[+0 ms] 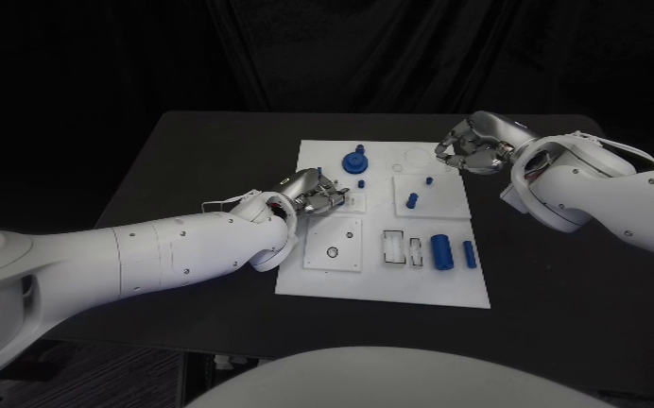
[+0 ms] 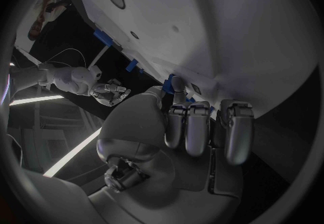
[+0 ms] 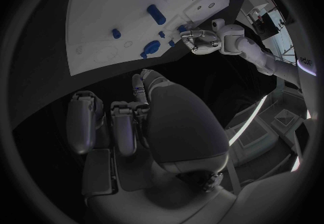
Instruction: Assemble the parts on the task board
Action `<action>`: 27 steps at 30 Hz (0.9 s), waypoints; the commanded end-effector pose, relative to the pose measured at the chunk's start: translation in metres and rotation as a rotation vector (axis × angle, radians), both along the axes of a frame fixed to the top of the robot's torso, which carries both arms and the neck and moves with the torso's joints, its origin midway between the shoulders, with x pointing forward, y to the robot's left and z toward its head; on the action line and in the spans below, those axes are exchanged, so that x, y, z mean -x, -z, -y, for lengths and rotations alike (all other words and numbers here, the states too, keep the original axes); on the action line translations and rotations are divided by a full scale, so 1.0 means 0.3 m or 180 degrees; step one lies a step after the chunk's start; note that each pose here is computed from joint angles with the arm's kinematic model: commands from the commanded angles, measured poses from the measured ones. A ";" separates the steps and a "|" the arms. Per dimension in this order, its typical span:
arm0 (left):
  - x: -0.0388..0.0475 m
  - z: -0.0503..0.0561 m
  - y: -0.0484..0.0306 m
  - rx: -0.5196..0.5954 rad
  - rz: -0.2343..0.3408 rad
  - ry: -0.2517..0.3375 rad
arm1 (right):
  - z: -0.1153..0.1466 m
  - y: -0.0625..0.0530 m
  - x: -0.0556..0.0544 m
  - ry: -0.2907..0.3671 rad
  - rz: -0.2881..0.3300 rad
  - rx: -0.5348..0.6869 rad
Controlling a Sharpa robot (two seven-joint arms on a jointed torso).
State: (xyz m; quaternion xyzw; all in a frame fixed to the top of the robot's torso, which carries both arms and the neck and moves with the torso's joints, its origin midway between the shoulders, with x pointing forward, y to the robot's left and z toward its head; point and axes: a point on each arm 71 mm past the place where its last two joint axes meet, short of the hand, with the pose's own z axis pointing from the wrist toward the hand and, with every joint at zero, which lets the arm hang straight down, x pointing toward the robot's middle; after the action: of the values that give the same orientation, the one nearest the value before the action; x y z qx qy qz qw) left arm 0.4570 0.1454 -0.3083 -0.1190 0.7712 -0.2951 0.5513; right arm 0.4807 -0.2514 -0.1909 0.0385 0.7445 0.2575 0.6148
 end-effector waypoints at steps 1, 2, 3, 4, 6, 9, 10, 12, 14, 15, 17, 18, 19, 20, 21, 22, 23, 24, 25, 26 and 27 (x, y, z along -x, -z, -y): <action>0.006 0.002 0.004 0.0013 -0.0004 0.0017 | 0.004 0.005 0.001 0.0043 -0.0034 0.0020; 0.006 0.001 0.003 0.0013 0.0014 0.0009 | 0.004 0.006 0.001 0.0044 -0.0035 0.0022; 0.006 -0.001 0.002 0.0009 0.0027 0.0007 | 0.004 0.006 0.000 0.0044 -0.0036 0.0022; 0.006 -0.002 0.002 0.0006 0.0037 0.0004 | 0.005 0.006 0.000 0.0045 -0.0037 0.0023; 0.005 -0.006 0.000 0.0000 0.0064 -0.0007 | 0.005 0.006 0.000 0.0046 -0.0038 0.0024; 0.005 -0.012 -0.002 -0.0003 0.0090 -0.0028 | 0.006 0.006 0.000 0.0047 -0.0040 0.0025; 0.005 -0.014 -0.003 -0.0003 0.0099 -0.0036 | 0.006 0.007 0.000 0.0046 -0.0040 0.0026; 0.005 -0.017 -0.003 -0.0004 0.0110 -0.0048 | 0.006 0.007 0.000 0.0047 -0.0041 0.0026; 0.005 -0.019 -0.004 -0.0004 0.0117 -0.0061 | 0.006 0.007 0.000 0.0047 -0.0042 0.0026; 0.005 -0.020 -0.004 -0.0005 0.0120 -0.0067 | 0.006 0.008 0.000 0.0047 -0.0043 0.0026; 0.005 -0.021 -0.005 -0.0004 0.0123 -0.0075 | 0.006 0.008 0.001 0.0048 -0.0044 0.0027; 0.005 -0.022 -0.005 -0.0004 0.0124 -0.0080 | 0.006 0.008 0.001 0.0048 -0.0044 0.0027; 0.006 -0.022 -0.005 -0.0004 0.0124 -0.0083 | 0.006 0.009 0.001 0.0048 -0.0045 0.0027; 0.006 -0.023 -0.005 -0.0004 0.0123 -0.0087 | 0.006 0.009 0.001 0.0048 -0.0046 0.0027; 0.006 -0.023 -0.005 -0.0004 0.0123 -0.0092 | 0.006 0.009 0.001 0.0048 -0.0047 0.0027; 0.006 -0.023 -0.005 -0.0004 0.0122 -0.0095 | 0.006 0.010 0.001 0.0048 -0.0047 0.0028; 0.007 -0.023 -0.005 -0.0005 0.0122 -0.0097 | 0.006 0.010 0.001 0.0048 -0.0047 0.0028; 0.007 -0.023 -0.005 -0.0005 0.0121 -0.0100 | 0.006 0.010 0.001 0.0048 -0.0047 0.0028; 0.007 -0.023 -0.005 -0.0004 0.0121 -0.0102 | 0.006 0.010 0.001 0.0048 -0.0048 0.0028; 0.007 -0.023 -0.005 -0.0004 0.0122 -0.0104 | 0.006 0.010 0.001 0.0048 -0.0048 0.0027; 0.007 -0.023 -0.006 -0.0004 0.0122 -0.0106 | 0.006 0.010 0.001 0.0047 -0.0048 0.0027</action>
State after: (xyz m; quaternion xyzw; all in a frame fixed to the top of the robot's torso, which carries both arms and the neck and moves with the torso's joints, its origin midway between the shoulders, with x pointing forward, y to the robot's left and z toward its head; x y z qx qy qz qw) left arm 0.4559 0.1530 -0.3068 -0.1269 0.7626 -0.2867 0.5658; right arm 0.4806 -0.2521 -0.1924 0.0387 0.7464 0.2562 0.6130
